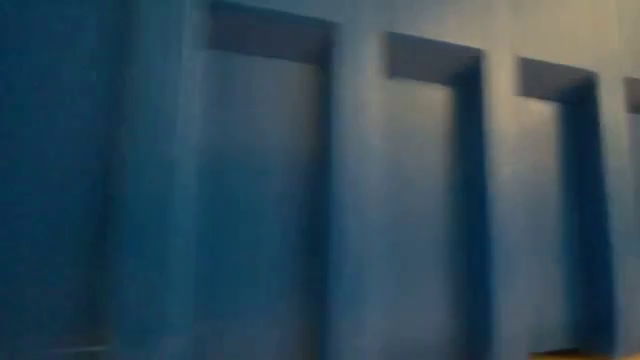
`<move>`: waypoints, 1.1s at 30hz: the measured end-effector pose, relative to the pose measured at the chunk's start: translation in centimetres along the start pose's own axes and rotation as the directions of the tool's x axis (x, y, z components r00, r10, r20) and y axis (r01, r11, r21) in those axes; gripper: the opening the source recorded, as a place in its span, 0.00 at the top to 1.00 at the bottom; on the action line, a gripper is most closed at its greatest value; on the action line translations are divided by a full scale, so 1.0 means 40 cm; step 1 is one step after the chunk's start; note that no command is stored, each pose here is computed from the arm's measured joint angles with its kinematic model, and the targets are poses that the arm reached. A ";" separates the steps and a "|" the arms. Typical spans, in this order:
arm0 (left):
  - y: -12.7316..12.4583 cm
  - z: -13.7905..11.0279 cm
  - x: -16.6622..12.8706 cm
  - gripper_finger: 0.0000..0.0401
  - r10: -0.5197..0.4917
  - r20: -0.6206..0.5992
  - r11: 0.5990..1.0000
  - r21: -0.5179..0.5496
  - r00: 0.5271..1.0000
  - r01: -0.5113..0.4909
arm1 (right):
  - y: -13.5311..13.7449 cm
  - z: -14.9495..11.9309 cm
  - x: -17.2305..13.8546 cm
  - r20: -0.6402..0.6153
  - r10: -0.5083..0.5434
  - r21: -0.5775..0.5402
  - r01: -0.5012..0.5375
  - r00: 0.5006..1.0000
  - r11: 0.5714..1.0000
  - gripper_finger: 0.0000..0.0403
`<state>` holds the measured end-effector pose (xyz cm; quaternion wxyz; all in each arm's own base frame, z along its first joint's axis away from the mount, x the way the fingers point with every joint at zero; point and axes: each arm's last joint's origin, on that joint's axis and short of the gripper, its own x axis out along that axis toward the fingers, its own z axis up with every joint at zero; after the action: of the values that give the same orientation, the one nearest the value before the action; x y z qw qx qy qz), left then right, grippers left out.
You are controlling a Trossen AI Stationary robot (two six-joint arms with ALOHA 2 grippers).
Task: Pick and place slides into bin
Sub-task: Put the white slide in the bin, then return to Home Position
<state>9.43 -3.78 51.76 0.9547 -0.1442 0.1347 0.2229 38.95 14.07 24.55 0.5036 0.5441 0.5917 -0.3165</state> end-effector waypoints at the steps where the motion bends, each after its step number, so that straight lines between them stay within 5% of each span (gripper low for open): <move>1: 0.000 0.000 0.000 0.28 0.000 0.000 1.000 0.000 1.000 0.000 | -0.001 0.000 0.002 -0.009 -0.010 0.002 0.010 1.000 1.000 0.29; 8: -0.001 0.002 0.000 0.28 -0.003 0.005 1.000 0.001 1.000 0.003 | 0.005 -0.009 -0.037 0.033 0.009 0.010 -0.009 0.999 1.000 0.28; 25: -0.001 0.003 0.000 0.28 0.002 0.012 0.998 0.059 1.000 -0.003 | -0.029 -0.006 -0.046 -0.058 -0.137 0.002 0.138 0.989 0.990 0.28; 33: -0.001 0.002 0.000 0.28 -0.004 0.007 0.991 0.137 1.000 0.003 | 0.004 0.018 -0.116 -0.066 -0.017 -0.142 0.007 0.998 0.990 0.28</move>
<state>9.47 -3.80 51.86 0.9632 -0.0778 0.1459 0.2121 38.83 11.96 28.72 0.5190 0.5138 0.6324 -0.2582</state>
